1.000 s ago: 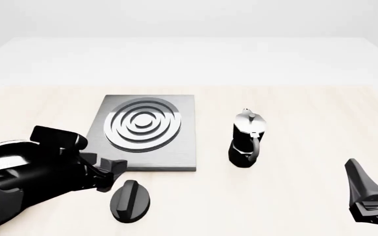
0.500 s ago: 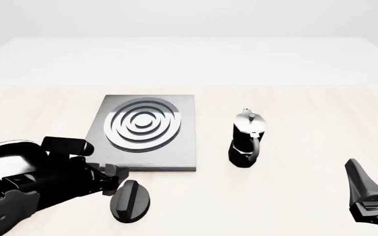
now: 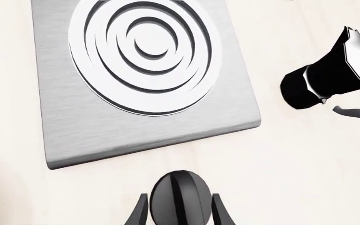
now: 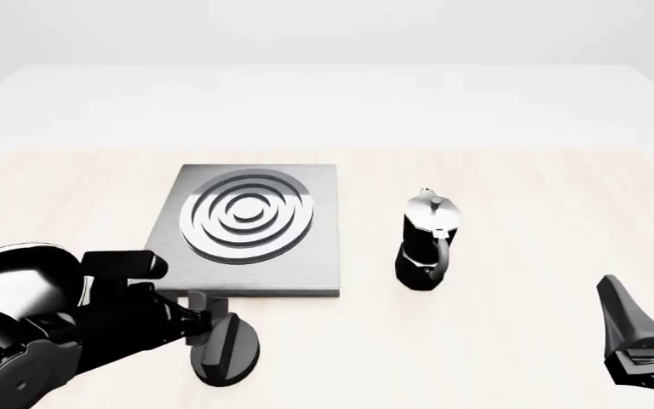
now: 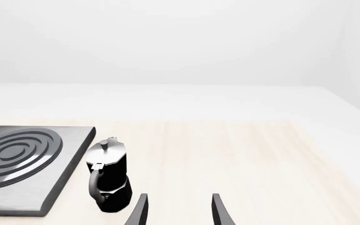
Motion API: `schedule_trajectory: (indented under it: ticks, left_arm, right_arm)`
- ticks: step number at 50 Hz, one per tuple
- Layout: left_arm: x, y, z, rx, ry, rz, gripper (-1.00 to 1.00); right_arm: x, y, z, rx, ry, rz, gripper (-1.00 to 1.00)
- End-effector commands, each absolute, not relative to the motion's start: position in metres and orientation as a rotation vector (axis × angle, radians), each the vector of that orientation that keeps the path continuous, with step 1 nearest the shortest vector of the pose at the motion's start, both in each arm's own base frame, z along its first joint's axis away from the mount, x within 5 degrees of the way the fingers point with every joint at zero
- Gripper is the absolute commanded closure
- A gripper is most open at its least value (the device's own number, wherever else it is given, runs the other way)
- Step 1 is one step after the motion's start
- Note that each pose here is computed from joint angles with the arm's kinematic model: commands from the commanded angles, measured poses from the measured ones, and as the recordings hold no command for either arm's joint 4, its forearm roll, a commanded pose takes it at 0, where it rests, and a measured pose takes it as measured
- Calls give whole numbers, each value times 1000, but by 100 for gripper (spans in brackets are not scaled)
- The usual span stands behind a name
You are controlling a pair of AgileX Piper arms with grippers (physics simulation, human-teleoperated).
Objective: Turn on the stove.
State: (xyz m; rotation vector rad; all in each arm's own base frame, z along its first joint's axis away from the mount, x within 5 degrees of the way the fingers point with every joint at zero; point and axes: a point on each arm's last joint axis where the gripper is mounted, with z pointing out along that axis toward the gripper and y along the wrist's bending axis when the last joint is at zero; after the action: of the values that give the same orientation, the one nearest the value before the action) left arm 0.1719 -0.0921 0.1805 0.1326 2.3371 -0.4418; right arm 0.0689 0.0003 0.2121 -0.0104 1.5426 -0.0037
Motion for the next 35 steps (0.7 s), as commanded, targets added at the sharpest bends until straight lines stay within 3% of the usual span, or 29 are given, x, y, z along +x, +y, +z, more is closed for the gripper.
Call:
schedule_trajectory:
  ticks: [1,35]
  left_arm:
    - [171,-94,173,79,2352,-474,-100]
    - [169,-97,154,42,2374,-499,-100]
  right_arm:
    - [70,0,212,-13,1544,-4,-100]
    - [70,0,212,-12,1545,-5,-100]
